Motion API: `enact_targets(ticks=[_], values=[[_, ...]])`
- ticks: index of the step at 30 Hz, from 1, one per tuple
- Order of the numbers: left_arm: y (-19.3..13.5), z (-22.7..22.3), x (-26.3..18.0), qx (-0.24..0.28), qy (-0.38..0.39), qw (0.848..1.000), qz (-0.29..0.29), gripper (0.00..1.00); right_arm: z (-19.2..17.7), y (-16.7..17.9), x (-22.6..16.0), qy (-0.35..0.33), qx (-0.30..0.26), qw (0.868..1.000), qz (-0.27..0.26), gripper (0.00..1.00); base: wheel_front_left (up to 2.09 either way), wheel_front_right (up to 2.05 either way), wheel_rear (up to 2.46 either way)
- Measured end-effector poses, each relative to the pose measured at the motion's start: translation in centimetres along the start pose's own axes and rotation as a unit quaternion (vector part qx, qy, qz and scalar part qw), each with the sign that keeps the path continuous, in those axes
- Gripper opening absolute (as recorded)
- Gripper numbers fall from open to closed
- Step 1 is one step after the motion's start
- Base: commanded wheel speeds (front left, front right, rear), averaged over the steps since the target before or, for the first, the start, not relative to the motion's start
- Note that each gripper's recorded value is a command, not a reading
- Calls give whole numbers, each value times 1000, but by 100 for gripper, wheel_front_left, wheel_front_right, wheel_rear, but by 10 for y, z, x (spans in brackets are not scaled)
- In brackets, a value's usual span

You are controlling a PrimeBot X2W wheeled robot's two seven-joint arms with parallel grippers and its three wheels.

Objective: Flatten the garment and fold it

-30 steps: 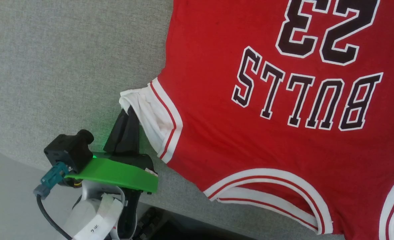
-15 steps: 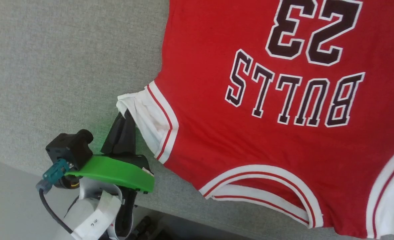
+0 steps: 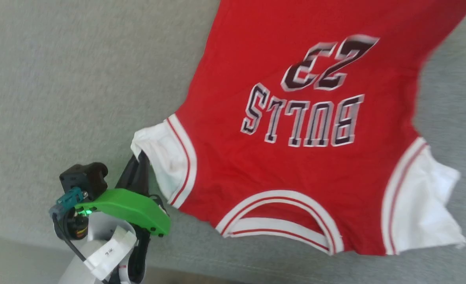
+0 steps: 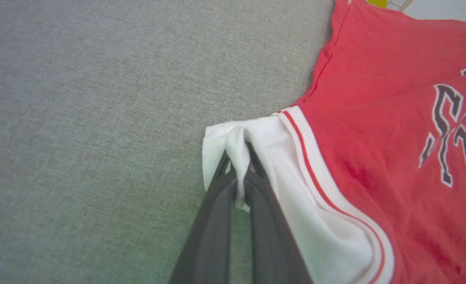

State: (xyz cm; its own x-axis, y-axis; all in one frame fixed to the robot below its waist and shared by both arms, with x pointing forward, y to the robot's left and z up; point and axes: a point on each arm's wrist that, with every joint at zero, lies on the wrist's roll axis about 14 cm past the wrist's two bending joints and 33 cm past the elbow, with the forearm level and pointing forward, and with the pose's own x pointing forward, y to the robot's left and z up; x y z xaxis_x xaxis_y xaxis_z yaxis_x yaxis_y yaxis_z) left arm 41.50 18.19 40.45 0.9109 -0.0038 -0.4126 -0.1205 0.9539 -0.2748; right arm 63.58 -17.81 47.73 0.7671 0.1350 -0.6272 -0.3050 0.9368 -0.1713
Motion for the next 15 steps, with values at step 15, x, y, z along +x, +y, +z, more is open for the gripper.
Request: enact_targets(ticks=[15], values=[[-49, 20, -28, -7, -20, 997, -73, 0, -220, 48, -153, 135, 126, 982, 36, 0, 0, 0, 0]])
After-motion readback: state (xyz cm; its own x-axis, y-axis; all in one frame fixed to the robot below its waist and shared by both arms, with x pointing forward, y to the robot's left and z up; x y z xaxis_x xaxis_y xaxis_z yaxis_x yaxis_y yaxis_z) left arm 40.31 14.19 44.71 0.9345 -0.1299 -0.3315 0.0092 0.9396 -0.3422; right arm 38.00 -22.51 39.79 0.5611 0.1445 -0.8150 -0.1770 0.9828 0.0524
